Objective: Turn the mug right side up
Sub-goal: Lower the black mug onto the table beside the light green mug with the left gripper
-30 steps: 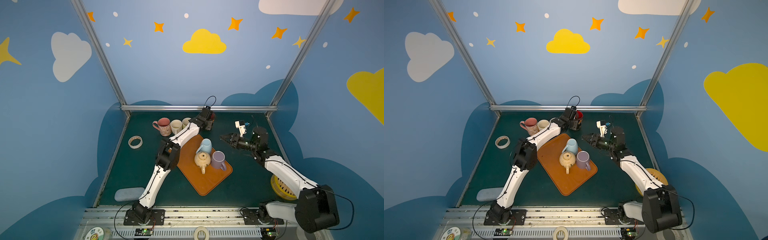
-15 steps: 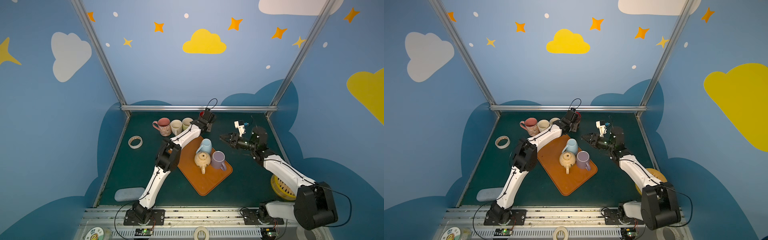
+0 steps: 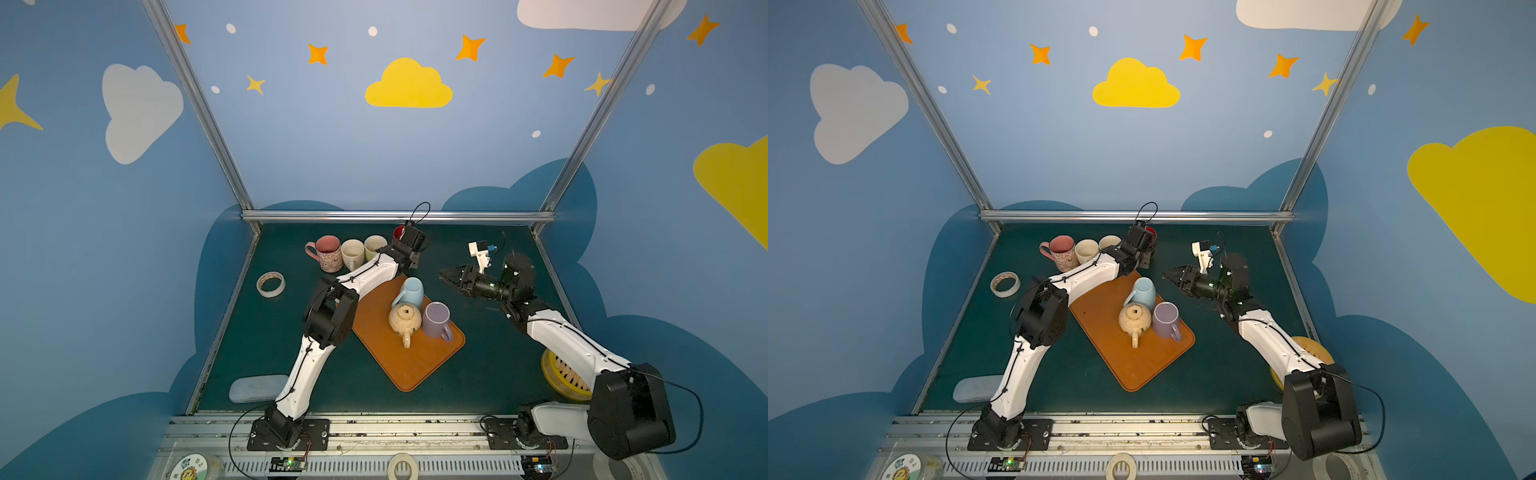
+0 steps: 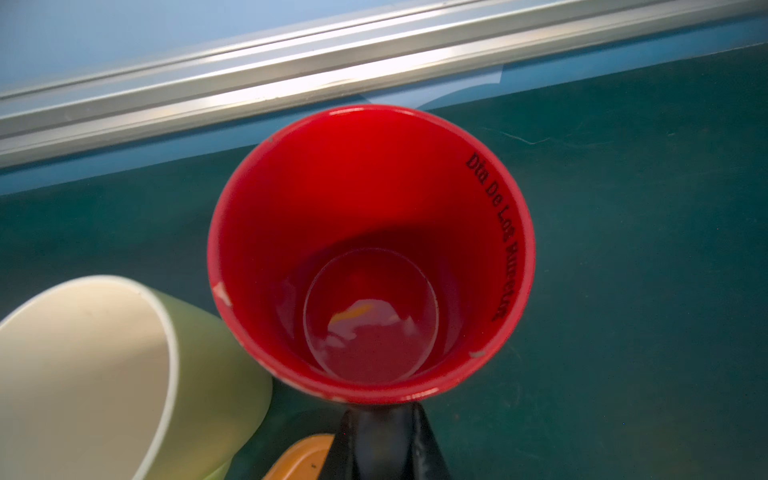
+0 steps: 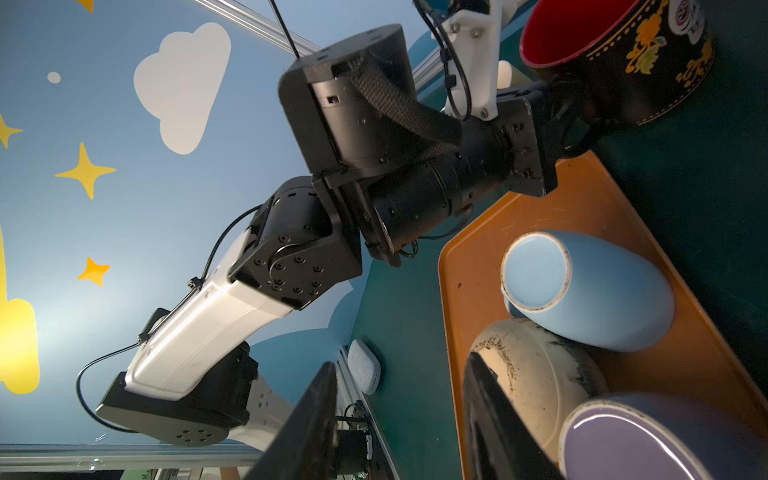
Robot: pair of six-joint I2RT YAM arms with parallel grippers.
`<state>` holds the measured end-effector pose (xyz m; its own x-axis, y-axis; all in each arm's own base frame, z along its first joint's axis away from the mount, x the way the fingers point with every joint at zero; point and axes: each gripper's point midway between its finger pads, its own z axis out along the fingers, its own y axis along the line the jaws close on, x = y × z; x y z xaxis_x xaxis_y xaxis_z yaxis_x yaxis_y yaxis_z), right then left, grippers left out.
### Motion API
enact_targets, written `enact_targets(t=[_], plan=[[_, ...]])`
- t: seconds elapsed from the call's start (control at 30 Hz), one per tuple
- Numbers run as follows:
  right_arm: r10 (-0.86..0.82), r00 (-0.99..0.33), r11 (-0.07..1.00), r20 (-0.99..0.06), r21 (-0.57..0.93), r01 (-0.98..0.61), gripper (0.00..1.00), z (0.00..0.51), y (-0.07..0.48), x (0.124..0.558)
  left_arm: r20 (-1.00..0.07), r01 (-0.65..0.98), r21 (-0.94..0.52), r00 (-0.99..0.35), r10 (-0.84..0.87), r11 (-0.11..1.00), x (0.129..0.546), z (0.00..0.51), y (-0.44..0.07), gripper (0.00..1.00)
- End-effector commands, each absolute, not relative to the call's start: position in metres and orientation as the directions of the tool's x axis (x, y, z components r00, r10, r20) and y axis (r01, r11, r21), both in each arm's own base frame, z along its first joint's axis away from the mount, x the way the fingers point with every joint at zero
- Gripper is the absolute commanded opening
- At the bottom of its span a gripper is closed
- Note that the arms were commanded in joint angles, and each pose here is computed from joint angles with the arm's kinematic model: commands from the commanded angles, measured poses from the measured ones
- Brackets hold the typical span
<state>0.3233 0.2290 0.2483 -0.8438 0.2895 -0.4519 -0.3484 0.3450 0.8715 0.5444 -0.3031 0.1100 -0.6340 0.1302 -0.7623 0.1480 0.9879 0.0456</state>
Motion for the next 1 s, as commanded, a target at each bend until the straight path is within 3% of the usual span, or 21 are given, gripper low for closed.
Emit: enact_targets(t=[0.0,0.63,0.97], plan=[[0.275,-0.845,0.331,-0.458,0.871,-0.364,0.44,0.247,0.232,0.320,-0.807,0.088,0.049,-0.584,0.091,0.995,0.548,0.146,-0.288,0.04],[0.264,-0.849,0.324,-0.458,0.871,-0.369,0.44,0.246,0.237,0.319,-0.780,0.058,0.031,-0.623,0.060,0.998,0.534,0.133,-0.279,0.04],[0.262,-0.845,0.324,-0.466,0.867,-0.378,0.44,0.250,0.237,0.318,-0.772,0.055,0.023,-0.634,0.053,0.998,0.528,0.133,-0.278,0.18]])
